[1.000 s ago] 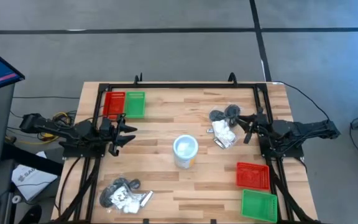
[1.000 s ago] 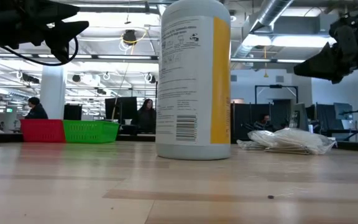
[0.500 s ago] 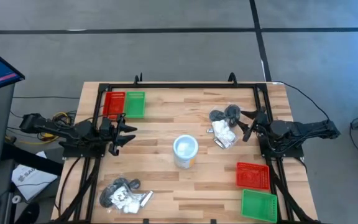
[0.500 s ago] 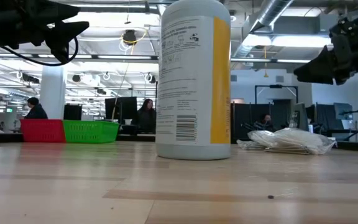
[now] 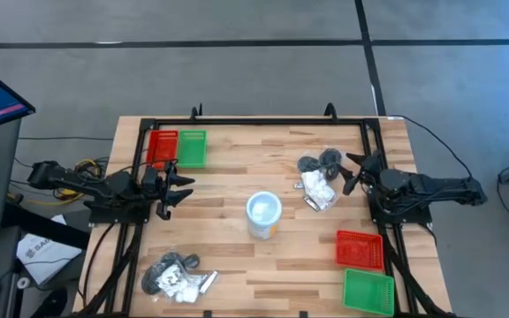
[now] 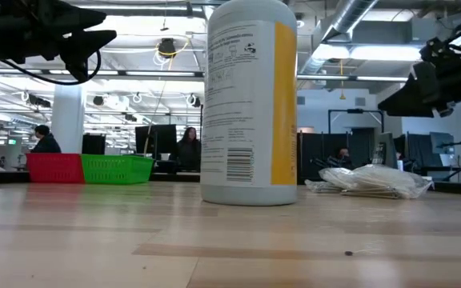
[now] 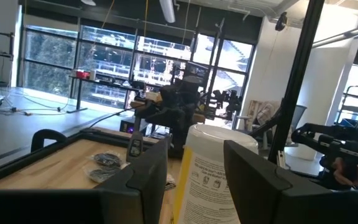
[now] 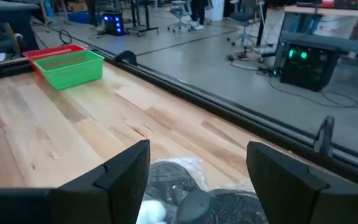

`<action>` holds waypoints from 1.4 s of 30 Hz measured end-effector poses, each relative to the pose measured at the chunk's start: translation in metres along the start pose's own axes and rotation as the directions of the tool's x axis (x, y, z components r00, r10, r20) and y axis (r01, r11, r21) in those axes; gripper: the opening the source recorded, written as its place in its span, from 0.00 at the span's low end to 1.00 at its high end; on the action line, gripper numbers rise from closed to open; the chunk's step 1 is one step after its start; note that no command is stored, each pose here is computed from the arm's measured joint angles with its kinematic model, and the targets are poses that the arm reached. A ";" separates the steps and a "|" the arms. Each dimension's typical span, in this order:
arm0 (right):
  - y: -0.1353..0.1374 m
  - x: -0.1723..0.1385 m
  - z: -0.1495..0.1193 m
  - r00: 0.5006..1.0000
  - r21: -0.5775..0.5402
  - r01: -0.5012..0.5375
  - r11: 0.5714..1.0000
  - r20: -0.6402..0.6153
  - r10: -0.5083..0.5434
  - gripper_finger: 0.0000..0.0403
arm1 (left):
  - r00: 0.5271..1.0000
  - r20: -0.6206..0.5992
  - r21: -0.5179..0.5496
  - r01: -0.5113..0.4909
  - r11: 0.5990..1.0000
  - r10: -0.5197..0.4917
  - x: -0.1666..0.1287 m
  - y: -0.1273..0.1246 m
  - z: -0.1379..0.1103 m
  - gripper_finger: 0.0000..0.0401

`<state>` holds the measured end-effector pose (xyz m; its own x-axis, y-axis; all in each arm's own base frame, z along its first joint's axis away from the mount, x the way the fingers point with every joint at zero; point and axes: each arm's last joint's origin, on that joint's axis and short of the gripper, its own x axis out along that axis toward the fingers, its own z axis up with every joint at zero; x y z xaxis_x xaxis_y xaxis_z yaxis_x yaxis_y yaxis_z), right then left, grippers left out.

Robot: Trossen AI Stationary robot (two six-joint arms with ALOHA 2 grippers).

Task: Pick & Place Travel size toiletries
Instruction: Put the gray deodorant bottle into the bottom green basket

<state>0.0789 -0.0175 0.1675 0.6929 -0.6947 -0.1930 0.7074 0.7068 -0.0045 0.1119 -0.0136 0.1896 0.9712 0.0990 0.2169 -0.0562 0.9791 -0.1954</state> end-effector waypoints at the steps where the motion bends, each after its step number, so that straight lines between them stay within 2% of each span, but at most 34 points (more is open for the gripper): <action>1: 0.000 0.001 0.000 1.000 0.002 0.005 1.000 -0.002 -0.005 0.63 | 1.000 0.000 0.000 0.000 1.000 0.000 0.000 0.000 0.000 0.37; 5: -0.001 0.002 0.000 1.000 0.009 0.015 1.000 -0.012 -0.015 0.63 | 1.000 0.000 0.000 0.000 1.000 0.000 0.000 0.000 0.000 0.37; 10: 0.000 0.005 -0.002 0.999 0.070 0.005 0.998 -0.041 -0.002 0.63 | 1.000 -0.001 0.000 0.000 1.000 0.000 0.000 0.000 0.000 0.37; 19: 0.004 0.017 -0.013 0.981 0.030 0.085 0.996 -0.176 -0.079 0.63 | 1.000 0.000 0.000 0.000 1.000 0.000 0.000 0.000 0.000 0.37; 23: 0.006 0.023 -0.014 0.976 0.034 0.109 0.993 -0.195 -0.100 0.63 | 1.000 0.000 0.000 0.000 1.000 0.000 0.000 0.000 0.000 0.37; 30: 0.012 0.029 -0.015 0.972 0.045 0.089 0.995 -0.222 -0.077 0.63 | 1.000 0.000 0.000 0.000 1.000 0.000 0.000 0.000 0.000 0.37; 42: 0.018 0.038 -0.022 0.958 0.035 0.107 0.994 -0.271 -0.093 0.63 | 1.000 0.000 0.000 0.000 1.000 0.000 0.000 0.000 0.000 0.37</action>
<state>0.1152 -0.0283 0.1388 0.5599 -0.6954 -0.4504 0.7817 0.6236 0.0088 0.1120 -0.0136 0.1896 0.9713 0.0985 0.2166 -0.0557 0.9792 -0.1952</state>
